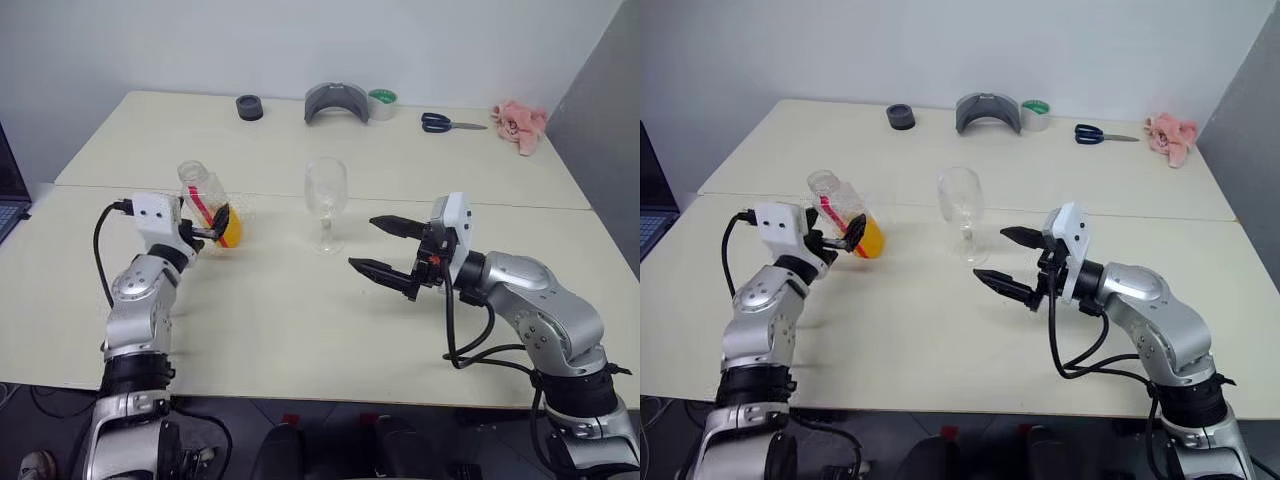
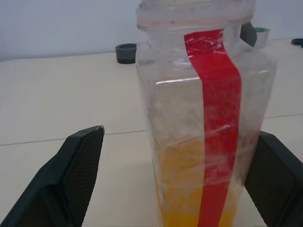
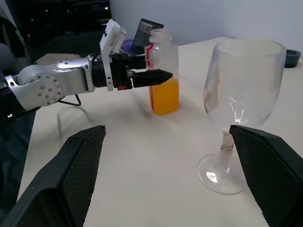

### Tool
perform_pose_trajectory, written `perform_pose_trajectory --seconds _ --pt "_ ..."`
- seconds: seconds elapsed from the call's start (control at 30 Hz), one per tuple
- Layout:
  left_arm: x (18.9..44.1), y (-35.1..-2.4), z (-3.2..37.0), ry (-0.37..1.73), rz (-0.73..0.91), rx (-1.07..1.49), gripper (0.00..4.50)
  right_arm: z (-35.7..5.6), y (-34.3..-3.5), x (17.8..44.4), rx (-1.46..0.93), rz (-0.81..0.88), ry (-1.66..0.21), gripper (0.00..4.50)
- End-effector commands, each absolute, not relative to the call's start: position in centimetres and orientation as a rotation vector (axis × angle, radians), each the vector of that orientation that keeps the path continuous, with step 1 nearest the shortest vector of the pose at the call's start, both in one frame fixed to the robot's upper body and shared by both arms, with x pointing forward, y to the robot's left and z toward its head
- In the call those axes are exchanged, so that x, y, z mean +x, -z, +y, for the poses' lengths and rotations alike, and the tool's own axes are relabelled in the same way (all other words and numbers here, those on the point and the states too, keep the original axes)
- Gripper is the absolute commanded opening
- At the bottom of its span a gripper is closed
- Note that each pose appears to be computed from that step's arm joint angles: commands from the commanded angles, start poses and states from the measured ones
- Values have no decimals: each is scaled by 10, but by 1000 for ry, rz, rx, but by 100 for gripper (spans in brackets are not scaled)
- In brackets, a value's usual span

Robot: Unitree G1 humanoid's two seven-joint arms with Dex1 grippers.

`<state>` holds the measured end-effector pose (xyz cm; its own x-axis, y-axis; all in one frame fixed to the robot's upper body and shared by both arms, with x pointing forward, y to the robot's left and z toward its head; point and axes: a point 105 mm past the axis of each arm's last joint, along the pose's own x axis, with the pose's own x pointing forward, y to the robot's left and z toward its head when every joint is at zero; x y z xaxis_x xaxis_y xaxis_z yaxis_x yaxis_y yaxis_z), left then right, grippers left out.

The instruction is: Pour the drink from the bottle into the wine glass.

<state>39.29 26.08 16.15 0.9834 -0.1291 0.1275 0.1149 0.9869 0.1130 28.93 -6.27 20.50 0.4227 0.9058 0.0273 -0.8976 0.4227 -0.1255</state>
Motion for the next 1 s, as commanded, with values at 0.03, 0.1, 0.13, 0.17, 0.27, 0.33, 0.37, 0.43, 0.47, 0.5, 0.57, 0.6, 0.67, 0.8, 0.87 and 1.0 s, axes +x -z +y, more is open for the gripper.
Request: perform_pose_trajectory --seconds 0.03,0.1,0.13,0.17,0.27,0.33,0.37,0.43,0.47,0.5,0.57,0.6,0.67,0.8,0.87,1.0 --pt "401 -170 258 130 -178 129 450 -61 -221 283 -112 -160 -1146 447" --pt "405 -169 258 127 -181 130 450 -60 -222 283 -116 -162 -1146 447" --pt "406 -169 259 125 -182 130 450 -60 -222 283 -117 -163 -1146 447" --pt "408 -168 259 124 -183 130 450 -60 -223 283 -117 -164 -1146 447" --pt "409 -165 260 124 -185 130 431 -60 -223 282 -119 -164 -1145 449" --pt "409 -163 260 128 -188 121 391 -60 -224 282 -121 -163 -1143 450" --pt "409 -163 259 130 -190 118 364 -60 -224 282 -121 -163 -1142 450" --pt "409 -161 258 134 -191 116 301 -61 -224 282 -122 -163 -1140 450" --pt "408 -161 258 135 -192 116 269 -60 -224 282 -121 -163 -1139 450" --pt "408 -161 258 135 -192 116 241 -60 -224 282 -120 -163 -1139 450" --pt "407 -161 258 136 -193 116 185 -61 -224 283 -120 -163 -1137 450" --pt "407 -161 258 137 -193 117 170 -61 -223 283 -118 -161 -1135 450" --pt "406 -163 258 136 -198 122 166 -62 -222 284 -118 -159 -1131 450" --pt "408 -180 256 143 -214 220 166 -64 -224 287 -116 -167 -1113 450" --pt "411 -196 254 151 -228 310 166 -66 -227 291 -109 -179 -1094 450" --pt "419 -232 237 214 -281 484 166 -66 -235 299 -109 -208 -1063 450"
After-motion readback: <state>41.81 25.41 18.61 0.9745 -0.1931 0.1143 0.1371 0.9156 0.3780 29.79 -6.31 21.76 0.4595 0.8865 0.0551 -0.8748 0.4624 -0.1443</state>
